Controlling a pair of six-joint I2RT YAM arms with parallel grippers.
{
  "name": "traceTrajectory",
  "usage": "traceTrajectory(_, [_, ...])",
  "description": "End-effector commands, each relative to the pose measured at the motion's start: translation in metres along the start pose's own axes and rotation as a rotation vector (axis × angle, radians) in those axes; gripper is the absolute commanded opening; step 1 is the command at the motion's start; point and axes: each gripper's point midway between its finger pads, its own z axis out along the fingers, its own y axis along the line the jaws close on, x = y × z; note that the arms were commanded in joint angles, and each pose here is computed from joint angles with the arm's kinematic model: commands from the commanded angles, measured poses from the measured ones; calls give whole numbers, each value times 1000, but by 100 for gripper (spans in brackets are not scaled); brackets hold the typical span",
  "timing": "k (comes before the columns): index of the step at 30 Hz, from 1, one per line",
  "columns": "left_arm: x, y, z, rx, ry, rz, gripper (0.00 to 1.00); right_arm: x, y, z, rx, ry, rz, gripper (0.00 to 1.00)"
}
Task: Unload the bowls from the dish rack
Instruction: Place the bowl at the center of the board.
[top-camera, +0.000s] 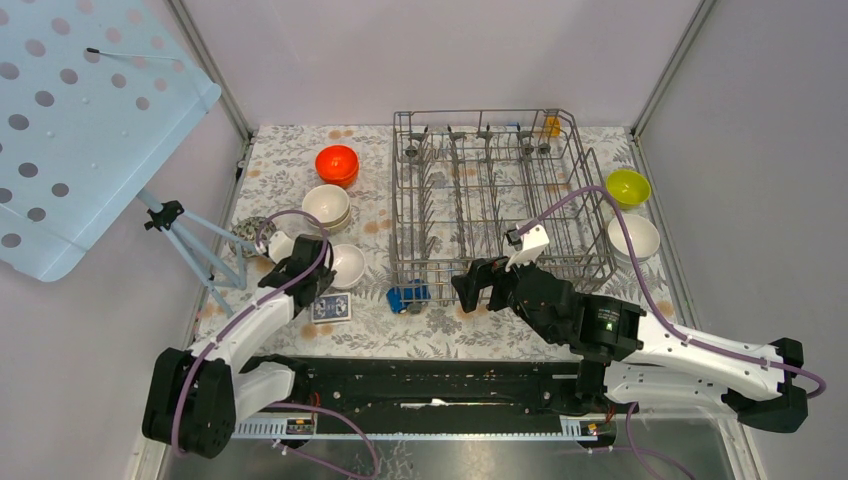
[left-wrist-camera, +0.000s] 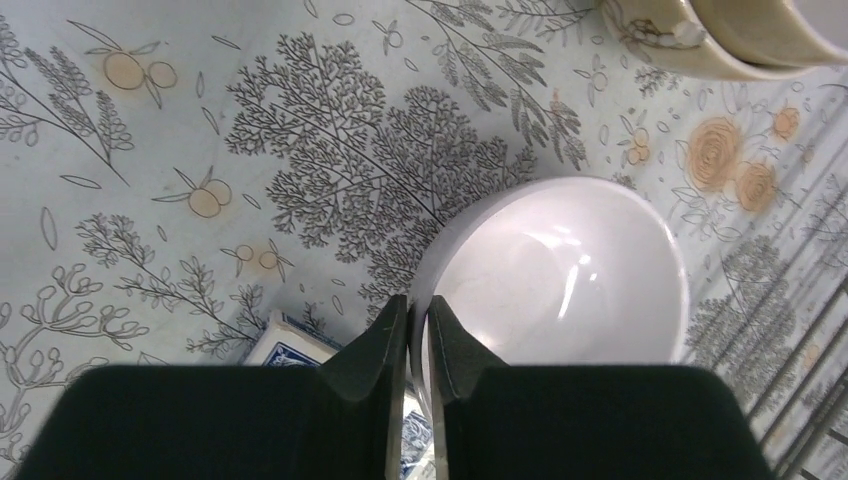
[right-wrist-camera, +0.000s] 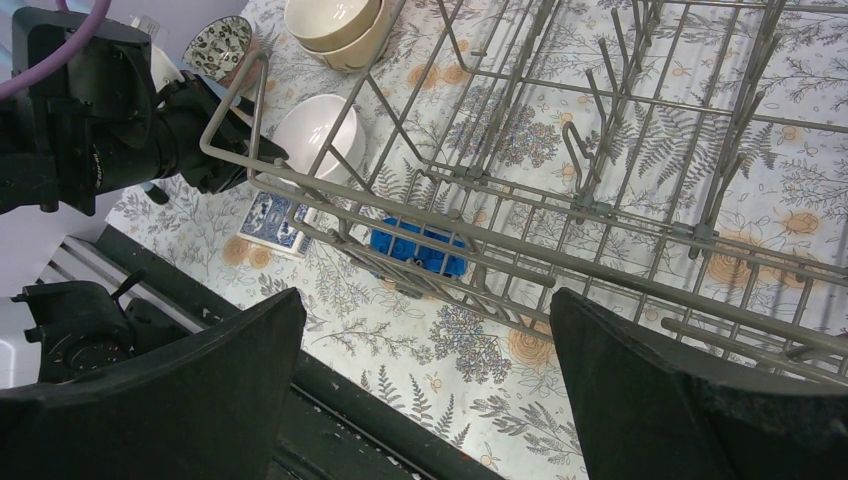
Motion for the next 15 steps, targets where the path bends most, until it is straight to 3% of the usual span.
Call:
traceTrajectory(1, [-13,0,4,-36,-44,-26,10,-5,2,1,-1,-20,28,100])
traceTrajectory(10, [-30,-10,3,-30,-91,-43,0,-2,-4,0,12,-21,19,100])
traceTrajectory(15, [-40,-17,6,-44,-109,-25,0,-2,-6,0,14,-22,17,100])
